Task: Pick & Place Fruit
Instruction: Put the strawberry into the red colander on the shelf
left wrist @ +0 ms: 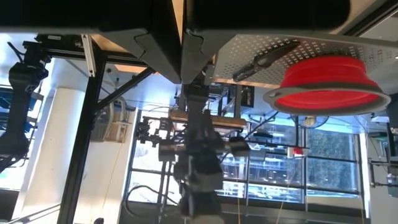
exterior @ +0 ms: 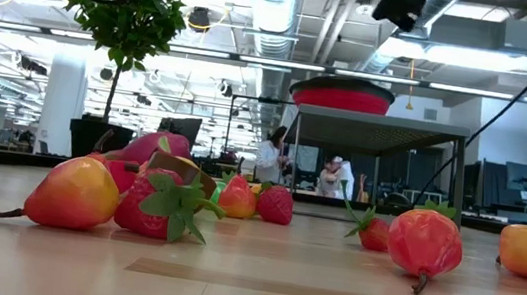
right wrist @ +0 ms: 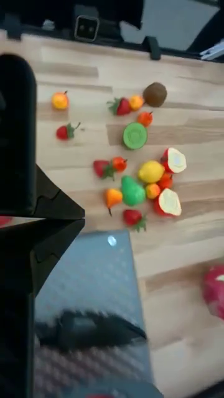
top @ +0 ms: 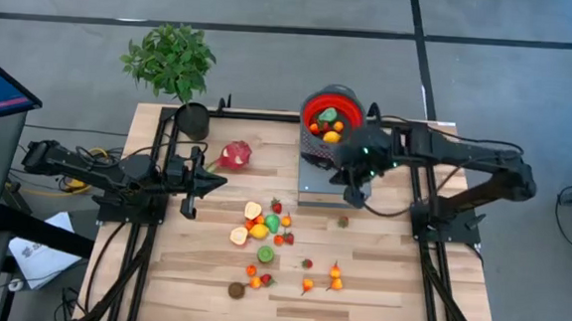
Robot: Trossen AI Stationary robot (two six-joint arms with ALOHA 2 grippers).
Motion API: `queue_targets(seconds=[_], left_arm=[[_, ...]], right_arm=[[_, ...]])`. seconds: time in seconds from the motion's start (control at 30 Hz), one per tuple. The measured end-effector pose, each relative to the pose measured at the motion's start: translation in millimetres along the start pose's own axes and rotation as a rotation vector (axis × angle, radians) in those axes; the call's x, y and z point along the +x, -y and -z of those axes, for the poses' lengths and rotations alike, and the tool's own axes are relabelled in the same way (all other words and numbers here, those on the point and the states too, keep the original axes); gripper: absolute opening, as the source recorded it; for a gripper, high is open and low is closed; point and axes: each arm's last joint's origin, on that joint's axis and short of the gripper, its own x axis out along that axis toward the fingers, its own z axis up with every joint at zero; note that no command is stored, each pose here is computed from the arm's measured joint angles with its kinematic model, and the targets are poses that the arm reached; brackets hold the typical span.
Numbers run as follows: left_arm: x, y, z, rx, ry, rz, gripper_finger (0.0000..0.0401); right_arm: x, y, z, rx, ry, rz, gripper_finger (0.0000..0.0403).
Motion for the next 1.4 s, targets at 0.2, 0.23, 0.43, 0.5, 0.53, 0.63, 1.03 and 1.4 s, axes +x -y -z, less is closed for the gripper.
queue_targets(seconds=[0.2,0.23,0.43,0.5,0.53,0.63,1.03,1.4], left_arm=[[0.0,0.0,0.0,0.000,0.000,0.000,0.0003],[0.0,0.0,0.0,0.000,0.000,0.000,0.0003],[0.0,0.0,0.0,0.000,0.000,0.000,0.0003],[0.0,0.0,0.0,0.000,0.000,0.000,0.0003],[0.0,0.0,0.0,0.000,0.000,0.000,0.0003],[0.0,0.0,0.0,0.000,0.000,0.000,0.0003],[0.0,0.0,0.0,-0.001,0.000,0.000,0.0003],[0.0,0.0,0.0,-0.001,0.000,0.000,0.0003]], right_arm=[[3.1,-26.7,32.0,0.126,-0.013,0.054,0.0001],[2.9,-32.2,36.2,0.142,-0.013,0.061,0.0001],[3.0,-68.7,53.9,0.203,-0.004,0.086,0.0001],[5.2,-81.0,58.1,0.215,-0.003,0.088,0.0001],[6.4,-86.8,60.8,0.220,-0.008,0.090,0.0001],[11.2,-103.2,68.5,0.243,-0.020,0.101,0.0000],[55.4,-150.6,101.6,0.313,-0.118,0.242,0.0000],[92.4,-174.9,133.0,0.479,-0.193,0.384,0.0000]])
